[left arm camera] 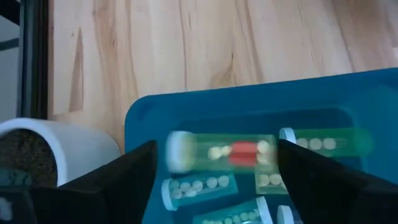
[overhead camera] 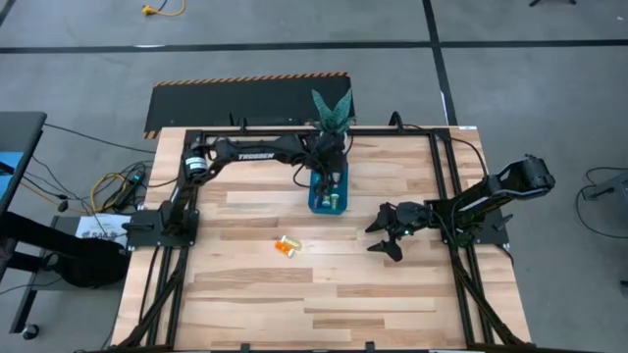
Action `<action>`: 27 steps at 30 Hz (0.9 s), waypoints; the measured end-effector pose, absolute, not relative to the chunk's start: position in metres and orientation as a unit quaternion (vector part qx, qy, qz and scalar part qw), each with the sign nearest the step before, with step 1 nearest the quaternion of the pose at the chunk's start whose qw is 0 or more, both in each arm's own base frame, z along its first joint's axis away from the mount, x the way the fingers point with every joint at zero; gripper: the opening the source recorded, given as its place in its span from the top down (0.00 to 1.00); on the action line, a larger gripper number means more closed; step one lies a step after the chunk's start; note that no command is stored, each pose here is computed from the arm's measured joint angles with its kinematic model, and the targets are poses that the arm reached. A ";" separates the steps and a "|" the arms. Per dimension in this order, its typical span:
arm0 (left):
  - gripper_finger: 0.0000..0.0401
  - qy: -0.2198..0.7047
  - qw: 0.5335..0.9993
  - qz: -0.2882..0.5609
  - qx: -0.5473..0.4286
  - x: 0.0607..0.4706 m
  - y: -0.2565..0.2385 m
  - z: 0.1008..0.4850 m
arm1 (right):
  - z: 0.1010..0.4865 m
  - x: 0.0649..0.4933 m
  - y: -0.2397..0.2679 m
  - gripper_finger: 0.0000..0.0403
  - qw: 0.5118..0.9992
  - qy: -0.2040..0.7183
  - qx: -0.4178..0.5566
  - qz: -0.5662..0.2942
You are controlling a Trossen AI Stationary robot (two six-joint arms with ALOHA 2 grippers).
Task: Pick and place pill bottles into a basket
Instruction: Put the bottom yellow pill bottle into the bin, then put the orange pill bottle into the bin
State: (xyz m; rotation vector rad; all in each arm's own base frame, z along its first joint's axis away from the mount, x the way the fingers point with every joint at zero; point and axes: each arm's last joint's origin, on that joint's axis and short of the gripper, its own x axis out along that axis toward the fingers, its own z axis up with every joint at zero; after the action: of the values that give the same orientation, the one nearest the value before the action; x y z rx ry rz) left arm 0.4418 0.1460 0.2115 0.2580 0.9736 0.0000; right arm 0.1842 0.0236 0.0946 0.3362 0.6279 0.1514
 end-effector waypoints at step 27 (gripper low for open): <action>0.21 0.662 0.743 -0.088 0.049 0.407 0.074 0.284 | 0.095 0.184 0.024 0.19 0.934 0.307 0.165 0.075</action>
State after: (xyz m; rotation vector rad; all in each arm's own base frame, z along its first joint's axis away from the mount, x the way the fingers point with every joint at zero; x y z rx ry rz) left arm 0.4074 0.0737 0.2841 0.1078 1.4511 -0.1934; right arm 0.1842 0.0238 0.0947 0.3368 0.6279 0.1530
